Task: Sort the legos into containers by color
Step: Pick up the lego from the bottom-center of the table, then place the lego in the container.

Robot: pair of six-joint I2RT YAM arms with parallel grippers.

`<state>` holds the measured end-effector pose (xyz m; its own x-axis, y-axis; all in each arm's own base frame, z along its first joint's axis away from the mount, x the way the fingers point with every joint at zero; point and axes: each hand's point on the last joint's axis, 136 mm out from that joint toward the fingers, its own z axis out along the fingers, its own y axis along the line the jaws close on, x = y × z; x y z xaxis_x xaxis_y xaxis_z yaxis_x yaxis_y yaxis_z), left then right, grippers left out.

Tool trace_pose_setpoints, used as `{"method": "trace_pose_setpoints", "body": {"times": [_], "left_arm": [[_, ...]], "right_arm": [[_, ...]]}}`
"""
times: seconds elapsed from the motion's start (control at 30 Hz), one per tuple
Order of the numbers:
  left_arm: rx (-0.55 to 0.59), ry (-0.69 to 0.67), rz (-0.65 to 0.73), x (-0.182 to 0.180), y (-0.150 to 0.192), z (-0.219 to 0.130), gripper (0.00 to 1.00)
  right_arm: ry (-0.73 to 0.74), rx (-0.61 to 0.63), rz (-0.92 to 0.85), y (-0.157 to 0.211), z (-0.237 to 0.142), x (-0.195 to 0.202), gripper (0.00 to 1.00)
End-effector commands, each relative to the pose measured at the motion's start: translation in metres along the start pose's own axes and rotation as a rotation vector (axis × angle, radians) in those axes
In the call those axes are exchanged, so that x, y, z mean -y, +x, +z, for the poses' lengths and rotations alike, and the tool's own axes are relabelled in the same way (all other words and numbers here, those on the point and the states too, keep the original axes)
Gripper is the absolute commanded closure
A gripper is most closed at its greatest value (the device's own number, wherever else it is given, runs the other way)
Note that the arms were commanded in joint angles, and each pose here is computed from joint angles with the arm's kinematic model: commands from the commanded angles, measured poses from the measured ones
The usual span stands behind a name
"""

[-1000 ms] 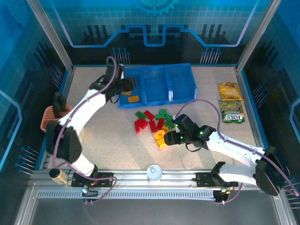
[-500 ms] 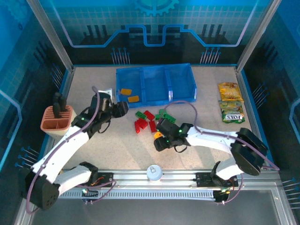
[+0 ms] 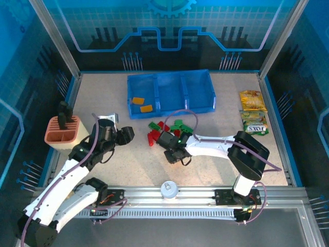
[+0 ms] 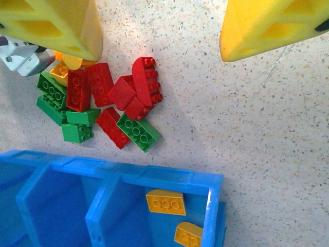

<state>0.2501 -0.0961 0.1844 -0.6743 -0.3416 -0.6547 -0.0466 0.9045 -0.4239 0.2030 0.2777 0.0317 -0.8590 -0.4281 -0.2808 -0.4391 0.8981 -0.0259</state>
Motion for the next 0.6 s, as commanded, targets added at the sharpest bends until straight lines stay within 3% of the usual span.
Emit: {"method": "trace_pose_setpoints", "body": {"times": [0.0,0.13,0.27,0.37,0.57], "left_arm": [[-0.003,-0.012,-0.016,-0.005,0.006,-0.005,0.37],[0.0,0.009,-0.02,-0.003,0.009,-0.005,0.37],[-0.033,0.011,-0.022,-0.004,0.021,-0.001,0.38],[-0.061,0.009,-0.023,-0.005,0.034,0.001,0.38],[-0.08,0.015,-0.018,-0.007,0.056,-0.009,0.38]], "right_arm": [[0.042,0.01,-0.02,-0.003,-0.019,-0.002,0.71],[-0.041,0.124,-0.028,-0.038,-0.059,-0.018,0.7],[-0.103,0.256,-0.052,-0.099,-0.097,-0.029,0.68],[-0.127,0.307,-0.06,-0.146,-0.108,-0.03,0.68],[-0.183,0.349,-0.066,-0.225,-0.093,-0.034,0.68]]}}
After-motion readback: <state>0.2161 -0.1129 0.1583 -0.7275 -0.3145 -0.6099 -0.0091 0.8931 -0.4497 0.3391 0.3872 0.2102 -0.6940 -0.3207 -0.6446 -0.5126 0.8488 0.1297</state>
